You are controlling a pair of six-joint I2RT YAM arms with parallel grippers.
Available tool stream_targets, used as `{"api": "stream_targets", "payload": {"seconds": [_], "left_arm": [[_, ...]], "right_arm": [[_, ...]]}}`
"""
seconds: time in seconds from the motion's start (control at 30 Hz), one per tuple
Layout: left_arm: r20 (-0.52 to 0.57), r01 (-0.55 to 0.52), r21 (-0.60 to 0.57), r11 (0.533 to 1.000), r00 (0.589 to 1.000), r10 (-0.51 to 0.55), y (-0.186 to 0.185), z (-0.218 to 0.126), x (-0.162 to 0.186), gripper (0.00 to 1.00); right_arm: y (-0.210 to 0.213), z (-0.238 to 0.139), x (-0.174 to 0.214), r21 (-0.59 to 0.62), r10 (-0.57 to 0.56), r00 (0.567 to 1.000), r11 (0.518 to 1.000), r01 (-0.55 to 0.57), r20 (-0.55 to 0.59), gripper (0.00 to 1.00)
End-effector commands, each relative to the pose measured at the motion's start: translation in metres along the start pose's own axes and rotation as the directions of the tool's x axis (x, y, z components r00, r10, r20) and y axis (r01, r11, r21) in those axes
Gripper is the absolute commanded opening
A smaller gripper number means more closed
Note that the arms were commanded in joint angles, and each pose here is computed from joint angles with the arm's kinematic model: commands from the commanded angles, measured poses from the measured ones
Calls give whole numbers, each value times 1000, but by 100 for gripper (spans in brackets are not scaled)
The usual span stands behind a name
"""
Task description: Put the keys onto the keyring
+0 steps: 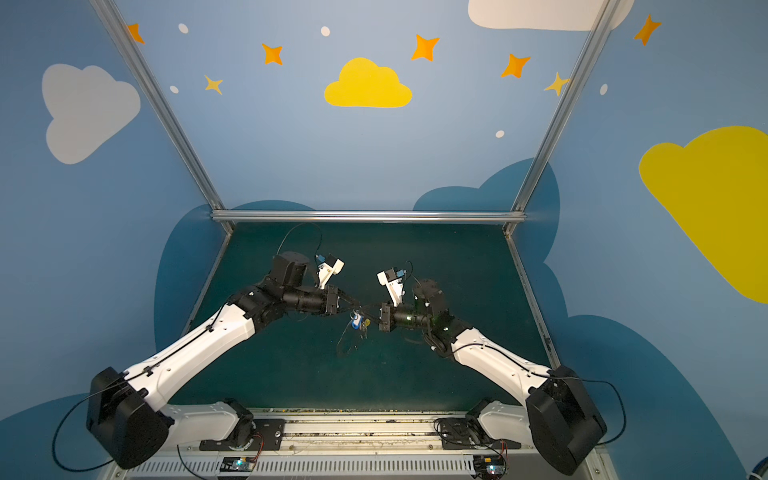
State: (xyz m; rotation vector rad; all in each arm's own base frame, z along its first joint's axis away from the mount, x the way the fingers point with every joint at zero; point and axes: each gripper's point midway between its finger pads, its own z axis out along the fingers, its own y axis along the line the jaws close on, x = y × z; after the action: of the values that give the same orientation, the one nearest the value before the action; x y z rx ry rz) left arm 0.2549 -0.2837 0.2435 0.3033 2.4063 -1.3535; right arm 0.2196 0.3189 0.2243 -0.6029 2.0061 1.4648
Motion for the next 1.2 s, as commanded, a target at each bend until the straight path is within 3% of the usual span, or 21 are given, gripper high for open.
{"api": "stream_targets", "payload": {"seconds": [0.0, 0.17, 0.37, 0.6, 0.87, 1.17], "left_arm": [[6, 4, -54, 999, 1000, -3, 10, -2, 3, 28], [17, 1, -55, 998, 1000, 0, 10, -3, 1, 29], [-14, -11, 1, 1000, 1000, 11, 0, -1, 5, 21], [-52, -19, 9, 1000, 998, 19, -2, 2, 13, 21], [-62, -31, 27, 999, 998, 32, -6, 4, 15, 8], [-52, -14, -38, 999, 999, 12, 4, 5, 14, 4]], "right_arm": [[24, -3, -24, -63, -61, 996, 996, 65, 61, 0], [24, -4, -23, -65, -60, 997, 996, 63, 58, 0], [25, -2, -22, -70, -56, 997, 996, 60, 51, 0], [26, -2, -24, -75, -55, 997, 995, 59, 51, 0], [27, 0, -22, -90, -53, 998, 994, 56, 35, 0], [22, -2, -22, -45, -57, 998, 997, 58, 30, 0]]}}
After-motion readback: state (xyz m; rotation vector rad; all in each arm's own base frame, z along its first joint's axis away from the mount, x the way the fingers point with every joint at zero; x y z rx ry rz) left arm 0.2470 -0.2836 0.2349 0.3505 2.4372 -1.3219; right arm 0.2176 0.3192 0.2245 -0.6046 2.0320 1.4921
